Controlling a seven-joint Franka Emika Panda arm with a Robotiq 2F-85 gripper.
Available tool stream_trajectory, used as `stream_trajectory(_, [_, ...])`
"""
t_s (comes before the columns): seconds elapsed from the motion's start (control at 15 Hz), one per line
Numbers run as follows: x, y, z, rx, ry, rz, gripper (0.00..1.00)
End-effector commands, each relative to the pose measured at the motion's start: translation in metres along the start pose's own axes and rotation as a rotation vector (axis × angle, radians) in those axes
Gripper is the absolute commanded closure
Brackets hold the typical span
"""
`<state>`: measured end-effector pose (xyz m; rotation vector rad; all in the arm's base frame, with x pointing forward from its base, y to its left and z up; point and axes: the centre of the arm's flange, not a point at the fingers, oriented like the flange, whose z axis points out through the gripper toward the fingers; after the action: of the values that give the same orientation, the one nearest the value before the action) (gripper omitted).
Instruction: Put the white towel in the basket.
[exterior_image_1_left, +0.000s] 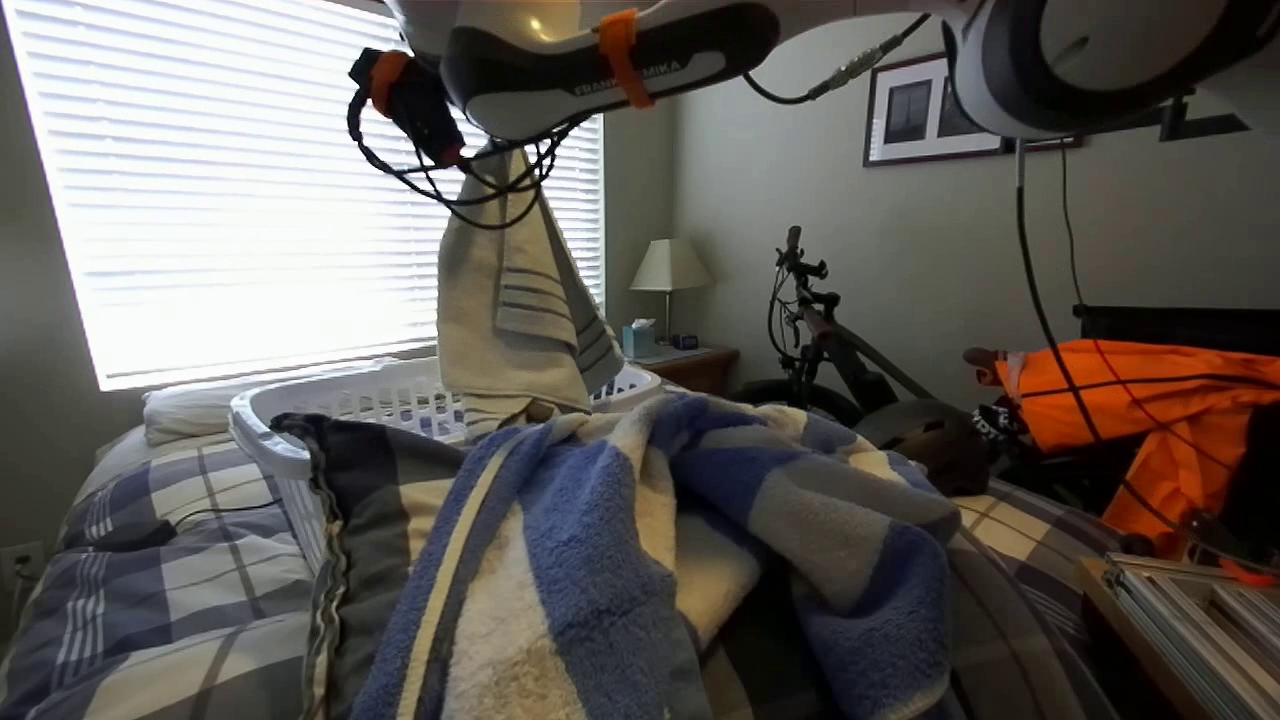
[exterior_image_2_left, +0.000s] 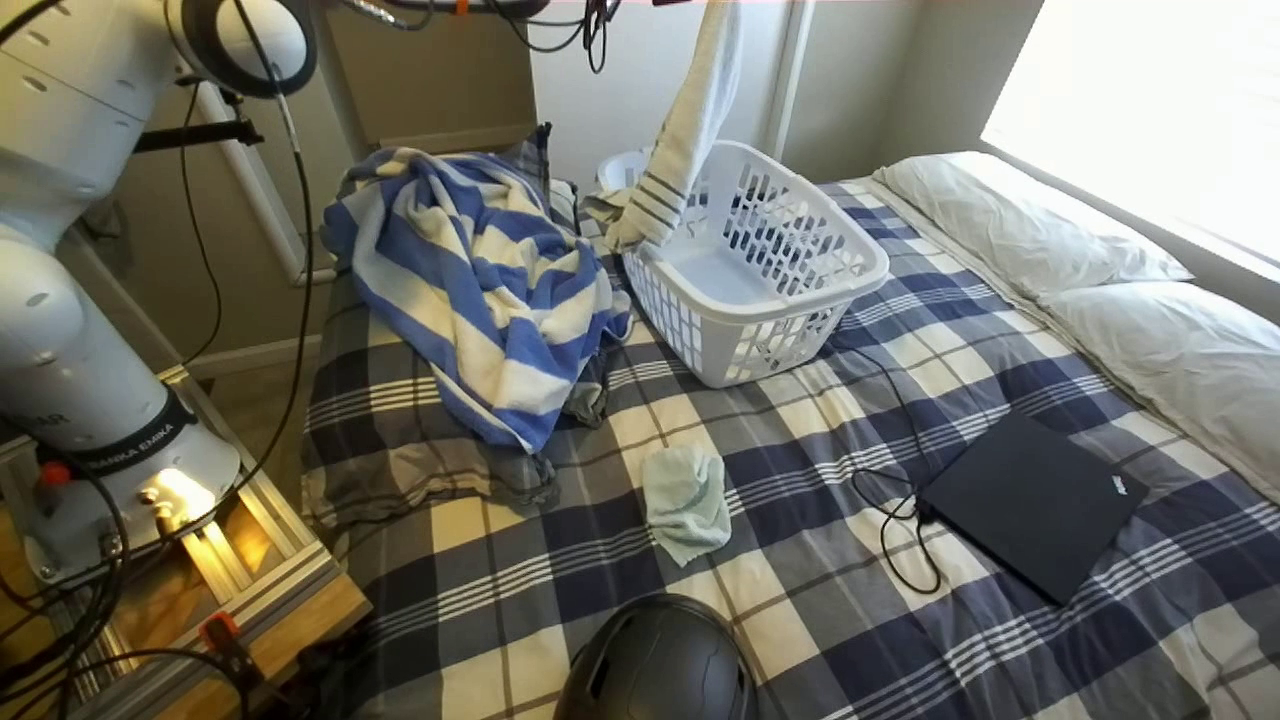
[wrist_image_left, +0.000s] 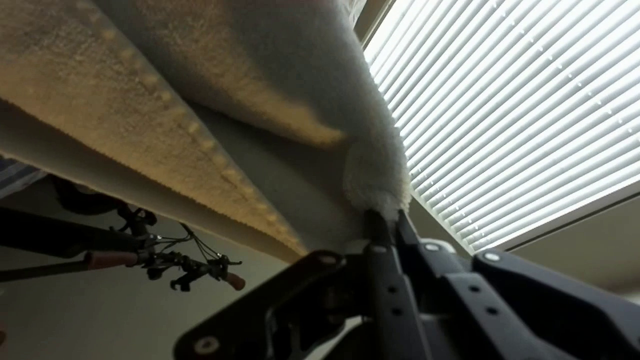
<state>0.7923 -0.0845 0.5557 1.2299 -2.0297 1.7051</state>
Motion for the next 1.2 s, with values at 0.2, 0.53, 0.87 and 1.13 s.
stream_trajectory(0.2, [-0.114,0.010,0.041,0.090,0.147,0.228,0.99])
stream_trajectory(0.53, [-0.154,0.056,0.046,0.103,0.186,0.196,0.88])
stream_trajectory(0.87, [-0.137,0.054,0.030,0.087,0.049,-0.125,0.42])
stream_trajectory(1.13, [-0.096,0.036,0.006,0.163,-0.082,-0.290,0.15])
